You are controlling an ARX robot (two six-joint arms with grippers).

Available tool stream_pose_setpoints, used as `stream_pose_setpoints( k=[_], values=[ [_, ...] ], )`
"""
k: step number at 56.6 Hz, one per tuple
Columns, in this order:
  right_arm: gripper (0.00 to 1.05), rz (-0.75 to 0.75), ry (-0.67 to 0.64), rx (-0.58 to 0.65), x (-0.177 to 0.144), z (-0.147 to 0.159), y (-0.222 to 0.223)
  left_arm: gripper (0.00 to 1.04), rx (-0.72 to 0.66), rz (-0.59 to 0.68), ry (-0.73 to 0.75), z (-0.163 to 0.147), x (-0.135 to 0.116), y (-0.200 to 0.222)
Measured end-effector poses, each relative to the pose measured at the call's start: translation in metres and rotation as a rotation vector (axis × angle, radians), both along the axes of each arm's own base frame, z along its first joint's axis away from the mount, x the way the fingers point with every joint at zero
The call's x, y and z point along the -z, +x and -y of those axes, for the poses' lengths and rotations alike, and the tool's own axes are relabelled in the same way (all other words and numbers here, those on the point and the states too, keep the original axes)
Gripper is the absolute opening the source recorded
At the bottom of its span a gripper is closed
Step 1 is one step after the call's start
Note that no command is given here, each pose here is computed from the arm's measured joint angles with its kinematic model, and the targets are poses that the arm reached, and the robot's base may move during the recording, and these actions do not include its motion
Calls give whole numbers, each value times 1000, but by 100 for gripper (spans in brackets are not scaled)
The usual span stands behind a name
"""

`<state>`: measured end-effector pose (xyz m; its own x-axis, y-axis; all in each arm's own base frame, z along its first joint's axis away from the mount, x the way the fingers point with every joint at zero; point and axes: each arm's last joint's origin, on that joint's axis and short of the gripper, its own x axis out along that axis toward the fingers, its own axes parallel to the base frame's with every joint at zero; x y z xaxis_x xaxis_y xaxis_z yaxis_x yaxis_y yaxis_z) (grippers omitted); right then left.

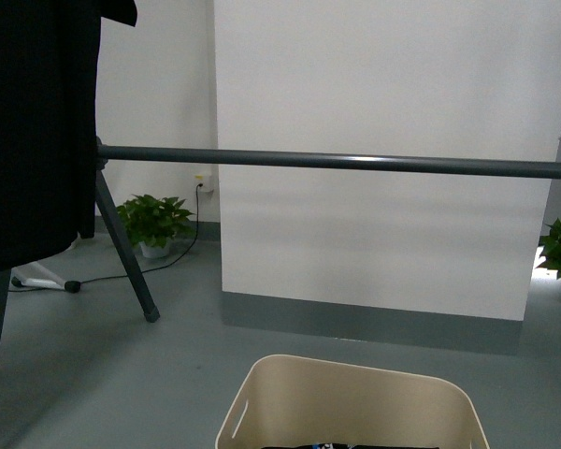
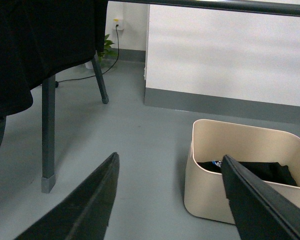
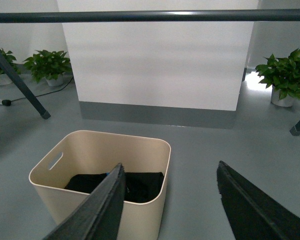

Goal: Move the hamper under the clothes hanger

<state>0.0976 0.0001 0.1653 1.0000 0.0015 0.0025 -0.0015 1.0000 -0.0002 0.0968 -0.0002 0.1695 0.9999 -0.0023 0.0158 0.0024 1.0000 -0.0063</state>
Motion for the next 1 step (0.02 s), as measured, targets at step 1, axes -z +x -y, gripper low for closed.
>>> stream_pose_setpoints(
  k=[1],
  values=[
    [62, 0, 0, 0, 0, 0, 0, 69, 0, 0, 0, 0, 0, 0]
  ],
)
